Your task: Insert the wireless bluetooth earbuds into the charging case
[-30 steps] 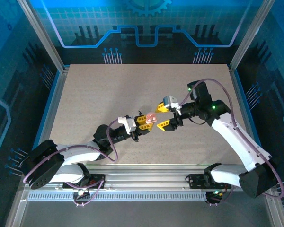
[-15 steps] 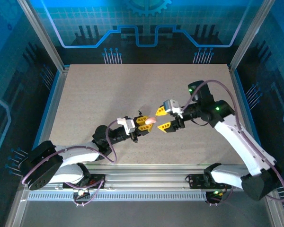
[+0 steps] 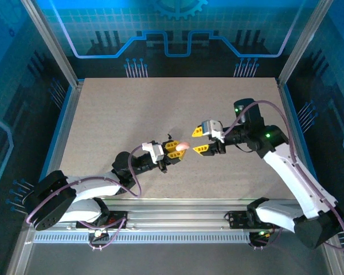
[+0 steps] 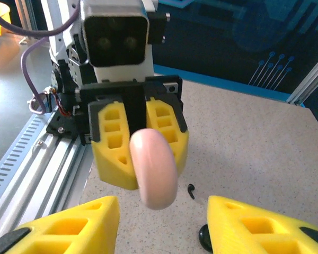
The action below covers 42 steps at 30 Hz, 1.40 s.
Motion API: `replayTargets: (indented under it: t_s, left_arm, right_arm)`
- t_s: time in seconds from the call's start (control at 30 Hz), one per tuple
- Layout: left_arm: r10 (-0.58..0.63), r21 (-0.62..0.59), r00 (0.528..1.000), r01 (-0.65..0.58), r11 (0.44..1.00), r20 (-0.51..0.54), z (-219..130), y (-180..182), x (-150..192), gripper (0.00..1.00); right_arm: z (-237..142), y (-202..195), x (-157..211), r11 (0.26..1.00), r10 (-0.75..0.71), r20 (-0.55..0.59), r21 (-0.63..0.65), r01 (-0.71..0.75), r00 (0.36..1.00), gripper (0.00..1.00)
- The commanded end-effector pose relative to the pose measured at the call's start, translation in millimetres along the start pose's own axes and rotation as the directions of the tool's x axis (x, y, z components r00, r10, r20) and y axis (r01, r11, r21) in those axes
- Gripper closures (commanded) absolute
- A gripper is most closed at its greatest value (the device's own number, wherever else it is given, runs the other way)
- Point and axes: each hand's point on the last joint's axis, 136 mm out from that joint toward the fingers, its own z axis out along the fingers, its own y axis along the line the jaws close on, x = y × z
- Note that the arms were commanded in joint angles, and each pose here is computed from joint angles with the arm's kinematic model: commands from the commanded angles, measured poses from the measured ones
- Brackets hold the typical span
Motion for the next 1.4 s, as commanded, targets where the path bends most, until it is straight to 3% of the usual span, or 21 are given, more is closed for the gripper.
replayTargets:
  t_s: [0.0,0.5,0.83,1.03,1.23,1.37]
  left_arm:
    - [0.025,0.003,0.999,-0.025,1.000,0.028,-2,-1,-8,0.81]
    - [0.031,0.003,0.999,-0.031,1.000,0.032,-3,-1,-11,0.81]
    - [0.044,-0.003,0.998,-0.044,0.999,0.035,-4,-1,-13,0.80]
    - [0.075,-0.067,0.997,-0.074,0.995,0.004,-8,9,-2,0.53]
    - [0.094,-0.177,0.993,-0.106,0.978,-0.075,-16,28,26,0.45]
    - [0.065,-0.273,0.989,-0.099,0.957,-0.131,-27,44,50,0.43]
  right_arm:
    - [4,2,-11,0.998,-0.049,0.013,-0.035,0.050,0.999,0.57]
    - [20,9,-11,0.990,-0.063,0.044,-0.125,0.068,0.997,0.67]
    - [19,11,-7,0.990,-0.067,0.014,-0.123,0.068,0.998,0.87]
    - [10,0,5,0.997,-0.043,-0.046,-0.061,0.041,0.998,0.88]
    - [-5,-36,49,0.991,0.130,-0.170,0.038,-0.125,0.977,0.88]
    - [-11,-58,89,0.944,0.331,-0.275,0.106,-0.313,0.903,0.88]
